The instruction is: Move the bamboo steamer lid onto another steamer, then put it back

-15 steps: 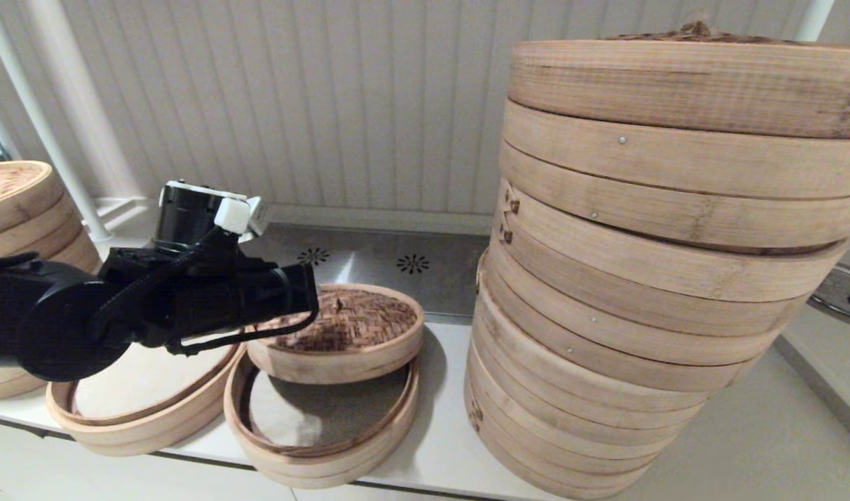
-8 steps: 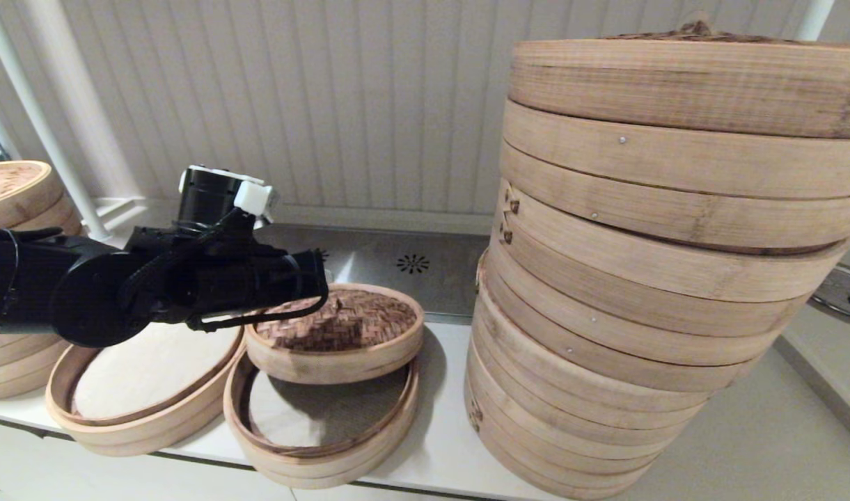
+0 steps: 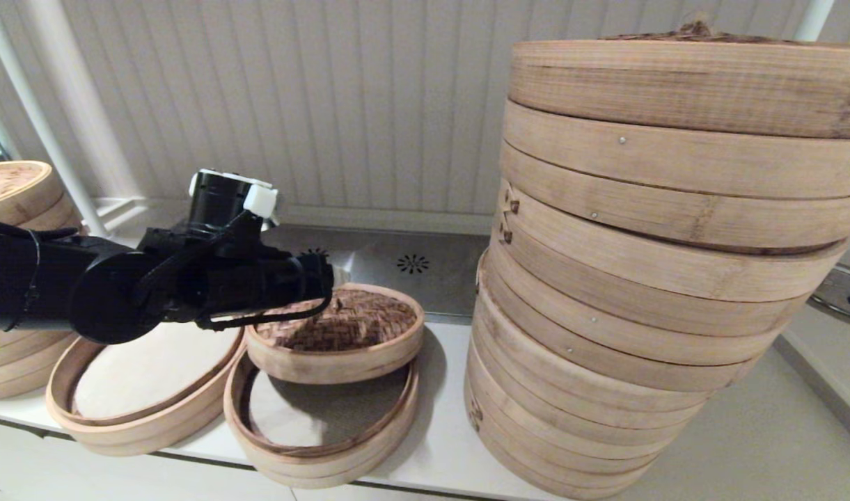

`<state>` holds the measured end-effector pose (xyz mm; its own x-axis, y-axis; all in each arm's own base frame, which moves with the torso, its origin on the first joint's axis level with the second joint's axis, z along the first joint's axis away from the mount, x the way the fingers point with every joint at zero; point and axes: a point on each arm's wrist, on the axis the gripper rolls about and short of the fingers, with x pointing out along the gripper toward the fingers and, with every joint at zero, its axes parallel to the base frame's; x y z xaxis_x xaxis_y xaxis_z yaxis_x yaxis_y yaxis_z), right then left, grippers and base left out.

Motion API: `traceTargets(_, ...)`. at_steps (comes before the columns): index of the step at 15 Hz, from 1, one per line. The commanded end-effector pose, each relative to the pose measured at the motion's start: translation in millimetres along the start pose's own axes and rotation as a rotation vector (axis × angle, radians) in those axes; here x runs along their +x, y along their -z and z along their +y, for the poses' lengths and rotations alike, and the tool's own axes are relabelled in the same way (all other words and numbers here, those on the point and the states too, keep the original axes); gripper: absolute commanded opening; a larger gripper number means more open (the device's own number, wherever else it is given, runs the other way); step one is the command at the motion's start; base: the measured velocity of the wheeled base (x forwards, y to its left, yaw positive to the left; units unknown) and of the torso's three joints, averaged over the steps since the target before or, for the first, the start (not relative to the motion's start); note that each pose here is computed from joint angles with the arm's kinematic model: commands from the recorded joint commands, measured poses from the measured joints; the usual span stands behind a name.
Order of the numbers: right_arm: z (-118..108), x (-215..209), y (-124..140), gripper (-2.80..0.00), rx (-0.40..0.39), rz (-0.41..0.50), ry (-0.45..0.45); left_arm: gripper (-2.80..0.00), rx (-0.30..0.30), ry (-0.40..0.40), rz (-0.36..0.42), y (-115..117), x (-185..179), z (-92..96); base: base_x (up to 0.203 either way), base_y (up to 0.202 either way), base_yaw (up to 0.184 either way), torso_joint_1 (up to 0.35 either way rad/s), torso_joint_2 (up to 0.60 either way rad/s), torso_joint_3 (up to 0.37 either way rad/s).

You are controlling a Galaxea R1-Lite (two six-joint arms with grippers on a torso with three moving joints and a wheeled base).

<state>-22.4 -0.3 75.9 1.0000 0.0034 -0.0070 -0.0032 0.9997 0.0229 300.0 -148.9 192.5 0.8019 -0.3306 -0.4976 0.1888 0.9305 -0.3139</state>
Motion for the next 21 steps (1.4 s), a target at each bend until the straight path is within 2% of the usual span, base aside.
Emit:
traceTargets(1, 0.0, 0.2, 0.0, -2.80, 0.000, 0.002, 0.000, 0.00, -0.004, -0.007, 0.014, 2.5, 8.3, 0.5, 0.000, 0.000, 0.000, 0.000, 0.00, 0.000)
traceTargets(3, 0.0, 0.1, 0.0, -2.80, 0.000, 0.001, 0.000, 0.00, -0.005, -0.001, -0.007, -0.8, -2.0, -0.1, 0.000, 0.000, 0.000, 0.000, 0.00, 0.000)
traceTargets(7, 0.0, 0.1, 0.0, -2.80, 0.000, 0.001, 0.000, 0.00, 0.003, 0.024, -0.110, -12.9, -56.8, -1.0, 0.000, 0.000, 0.000, 0.000, 0.00, 0.000)
traceTargets(9, 0.0, 0.1, 0.0, -2.80, 0.000, 0.001, -0.001, 0.00, 0.014, 0.019, -0.121, -3.2, -80.2, 5.0, 0.000, 0.000, 0.000, 0.000, 0.00, 0.000)
traceTargets(11, 0.0, 0.1, 0.0, -2.80, 0.000, 0.001, 0.000, 0.00, 0.017, 0.014, -0.182, 4.8, -119.0, 12.1, 0.000, 0.000, 0.000, 0.000, 0.00, 0.000)
traceTargets(14, 0.0, -0.1, 0.0, -2.80, 0.000, -0.001, 0.000, 0.00, 0.028, -0.038, -0.297, 25.1, -183.3, 29.8, 0.000, 0.000, 0.000, 0.000, 0.00, 0.000)
traceTargets(16, 0.0, -0.1, 0.0, -2.80, 0.000, -0.001, 0.000, 0.00, 0.022, -0.089, -0.359, 47.1, -229.2, 46.7, 0.000, 0.000, 0.000, 0.000, 0.00, 0.000)
traceTargets(19, 0.0, -0.1, 0.0, -2.80, 0.000, -0.001, 0.000, 0.00, 0.023, -0.178, -0.347, 86.1, -269.2, 66.2, 0.000, 0.000, 0.000, 0.000, 0.00, 0.000)
traceTargets(21, 0.0, 0.1, 0.0, -2.80, 0.000, 0.001, 0.000, 0.00, 0.018, -0.231, -0.377, 117.9, -301.9, 78.2, 0.000, 0.000, 0.000, 0.000, 0.00, 0.000)
